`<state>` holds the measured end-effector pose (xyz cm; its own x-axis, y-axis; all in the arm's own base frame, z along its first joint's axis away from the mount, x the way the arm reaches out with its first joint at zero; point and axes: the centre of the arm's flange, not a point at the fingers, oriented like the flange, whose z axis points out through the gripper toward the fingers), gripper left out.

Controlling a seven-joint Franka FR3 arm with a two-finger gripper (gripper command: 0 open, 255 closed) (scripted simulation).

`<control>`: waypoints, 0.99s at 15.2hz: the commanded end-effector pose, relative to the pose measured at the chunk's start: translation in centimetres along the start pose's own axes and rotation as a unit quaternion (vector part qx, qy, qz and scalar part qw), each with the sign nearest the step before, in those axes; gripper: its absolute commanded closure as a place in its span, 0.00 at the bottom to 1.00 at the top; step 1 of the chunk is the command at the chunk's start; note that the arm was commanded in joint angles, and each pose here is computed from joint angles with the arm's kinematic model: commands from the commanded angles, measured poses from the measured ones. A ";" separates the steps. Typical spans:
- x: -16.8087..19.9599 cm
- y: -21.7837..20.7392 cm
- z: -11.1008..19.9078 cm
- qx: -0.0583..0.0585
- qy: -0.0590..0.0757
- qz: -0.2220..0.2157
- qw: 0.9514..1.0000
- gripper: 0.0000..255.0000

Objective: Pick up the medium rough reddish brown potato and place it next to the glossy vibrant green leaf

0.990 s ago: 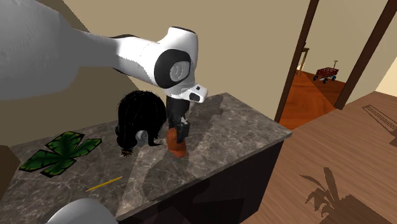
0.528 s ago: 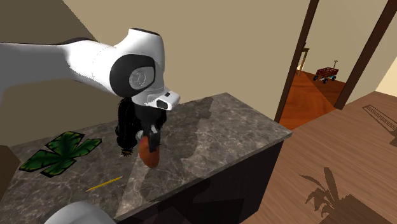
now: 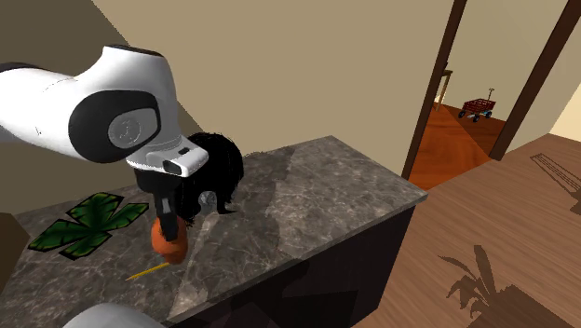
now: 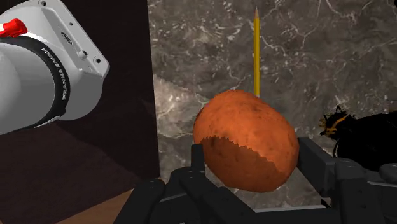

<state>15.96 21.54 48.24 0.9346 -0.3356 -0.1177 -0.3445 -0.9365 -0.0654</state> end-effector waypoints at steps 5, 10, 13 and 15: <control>-7.6 -0.5 1.0 0.000 -0.001 0.001 1.000 1.00; -14.2 -0.9 1.8 0.000 -0.001 0.001 1.000 1.00; -18.1 -1.2 2.2 0.000 -0.001 0.001 1.000 1.00; -18.0 -1.1 3.3 0.000 -0.001 0.001 1.000 1.00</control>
<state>-0.41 28.82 47.68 0.9344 -0.3361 -0.1185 -0.3451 -0.9363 -0.0652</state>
